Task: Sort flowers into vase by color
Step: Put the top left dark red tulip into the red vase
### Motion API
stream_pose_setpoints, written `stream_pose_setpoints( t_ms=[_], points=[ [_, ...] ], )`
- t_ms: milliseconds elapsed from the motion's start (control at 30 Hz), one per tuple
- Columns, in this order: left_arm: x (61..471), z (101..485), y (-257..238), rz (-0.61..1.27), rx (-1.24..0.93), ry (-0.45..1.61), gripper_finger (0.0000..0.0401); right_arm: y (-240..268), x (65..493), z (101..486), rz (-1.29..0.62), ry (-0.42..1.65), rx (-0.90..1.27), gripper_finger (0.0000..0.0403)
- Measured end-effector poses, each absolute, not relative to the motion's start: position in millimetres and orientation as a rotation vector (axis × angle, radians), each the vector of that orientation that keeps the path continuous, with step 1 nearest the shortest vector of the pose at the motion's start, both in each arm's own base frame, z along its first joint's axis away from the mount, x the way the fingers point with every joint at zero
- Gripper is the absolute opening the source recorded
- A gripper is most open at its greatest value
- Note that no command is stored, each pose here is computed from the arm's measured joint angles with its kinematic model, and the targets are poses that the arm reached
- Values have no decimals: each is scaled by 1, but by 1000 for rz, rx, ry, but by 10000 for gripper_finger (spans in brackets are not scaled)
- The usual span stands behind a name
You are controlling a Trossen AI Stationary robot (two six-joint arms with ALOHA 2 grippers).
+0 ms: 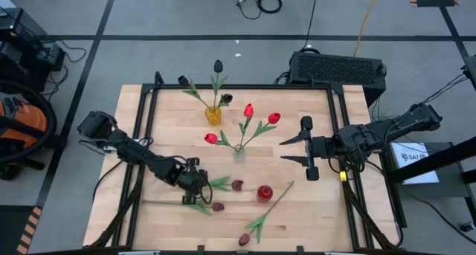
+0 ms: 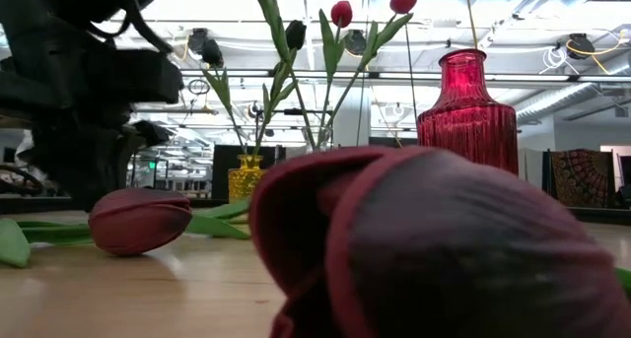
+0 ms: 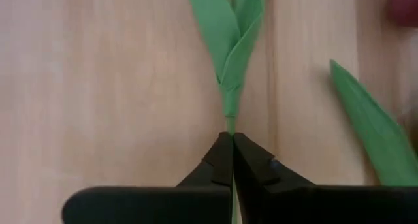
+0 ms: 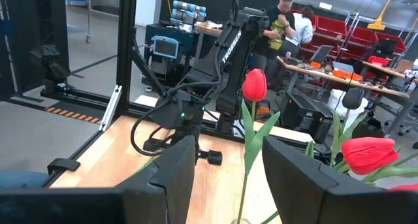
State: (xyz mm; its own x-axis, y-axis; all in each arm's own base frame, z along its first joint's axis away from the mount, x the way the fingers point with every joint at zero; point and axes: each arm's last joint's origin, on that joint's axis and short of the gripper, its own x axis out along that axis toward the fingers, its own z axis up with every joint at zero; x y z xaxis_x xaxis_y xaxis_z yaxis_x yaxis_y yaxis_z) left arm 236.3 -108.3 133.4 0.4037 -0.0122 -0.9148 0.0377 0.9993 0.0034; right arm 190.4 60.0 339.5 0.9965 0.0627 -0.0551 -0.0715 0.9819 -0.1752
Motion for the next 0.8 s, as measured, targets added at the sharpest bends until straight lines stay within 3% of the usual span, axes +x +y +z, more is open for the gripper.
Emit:
stream_pose_setpoints(
  t_ms=[367,633,800],
  points=[
    [228,205,-123,-99,71,858,1,60,190,339,67,57,-168,171],
    [243,271,-143,-237,165,379,1,60,191,339,66,49,-141,171],
    [252,304,-147,-231,222,91,1,63,198,341,65,9,-116,171]
  ],
)
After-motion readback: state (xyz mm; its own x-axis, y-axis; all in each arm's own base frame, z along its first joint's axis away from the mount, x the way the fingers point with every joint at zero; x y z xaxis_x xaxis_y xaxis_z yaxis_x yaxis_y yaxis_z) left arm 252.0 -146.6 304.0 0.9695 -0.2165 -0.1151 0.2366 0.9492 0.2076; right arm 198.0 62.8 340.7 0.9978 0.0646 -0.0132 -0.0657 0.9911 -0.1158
